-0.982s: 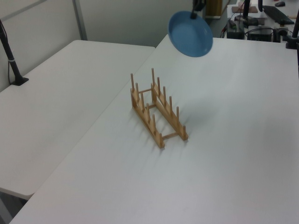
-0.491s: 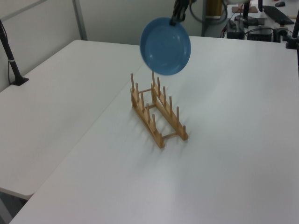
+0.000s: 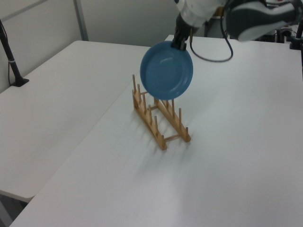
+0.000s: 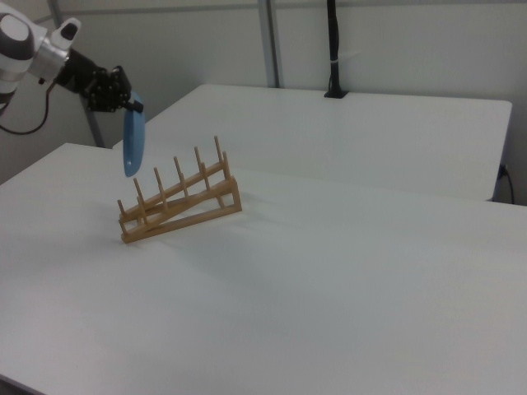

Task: Place plate in plate rack
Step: 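Carry the upright plate over the wooden rack and lower it between pegs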

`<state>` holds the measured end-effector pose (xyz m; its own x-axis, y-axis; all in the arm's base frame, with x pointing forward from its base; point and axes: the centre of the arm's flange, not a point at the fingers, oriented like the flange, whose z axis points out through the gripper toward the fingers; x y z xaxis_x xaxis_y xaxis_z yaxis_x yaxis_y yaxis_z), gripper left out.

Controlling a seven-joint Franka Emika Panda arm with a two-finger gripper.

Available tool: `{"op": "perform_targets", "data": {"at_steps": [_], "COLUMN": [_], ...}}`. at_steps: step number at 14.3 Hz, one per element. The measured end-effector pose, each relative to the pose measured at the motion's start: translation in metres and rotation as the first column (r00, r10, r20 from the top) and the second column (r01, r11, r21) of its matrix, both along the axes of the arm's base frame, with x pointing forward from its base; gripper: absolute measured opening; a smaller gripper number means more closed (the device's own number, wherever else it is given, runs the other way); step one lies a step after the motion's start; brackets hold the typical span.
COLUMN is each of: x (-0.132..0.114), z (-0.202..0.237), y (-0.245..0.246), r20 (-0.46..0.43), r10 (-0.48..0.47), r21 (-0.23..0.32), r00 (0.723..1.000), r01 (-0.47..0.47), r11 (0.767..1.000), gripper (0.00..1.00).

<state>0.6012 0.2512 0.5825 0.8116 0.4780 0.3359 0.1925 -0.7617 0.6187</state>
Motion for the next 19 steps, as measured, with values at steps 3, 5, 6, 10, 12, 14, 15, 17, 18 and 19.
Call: {"op": "perform_targets", "data": {"at_steps": [3, 5, 6, 10, 12, 14, 15, 17, 18, 19], "x": [-0.014, -0.020, -0.022, -0.026, -0.024, -0.023, -0.023, -0.023, -0.023, -0.024], "z": [-0.016, -0.033, -0.040, -0.088, -0.106, -0.115, -0.117, -0.122, -0.123, -0.125], "y": [0.028, 0.037, 0.039, 0.054, 0.059, 0.061, 0.061, 0.063, 0.063, 0.066], "r20": [0.021, 0.005, -0.003, -0.008, -0.024, -0.034, -0.037, -0.043, -0.045, -0.045], "r10": [0.021, 0.038, 0.044, 0.035, 0.035, 0.035, 0.036, 0.037, 0.038, 0.039], "r21": [-0.039, -0.067, -0.082, -0.144, -0.162, -0.171, -0.173, -0.178, -0.179, -0.178], "r00": [1.000, 0.999, 0.999, 0.999, 0.999, 0.999, 0.999, 0.998, 0.998, 0.998], "r01": [-0.021, -0.037, -0.044, -0.036, -0.039, -0.041, -0.041, -0.044, -0.045, -0.046], "r11": [0.999, 0.997, 0.996, 0.989, 0.986, 0.984, 0.984, 0.983, 0.983, 0.983], "gripper": [0.05, 0.05, 0.05, 0.05, 0.05, 0.05, 0.05, 0.05, 0.05, 0.07]}}
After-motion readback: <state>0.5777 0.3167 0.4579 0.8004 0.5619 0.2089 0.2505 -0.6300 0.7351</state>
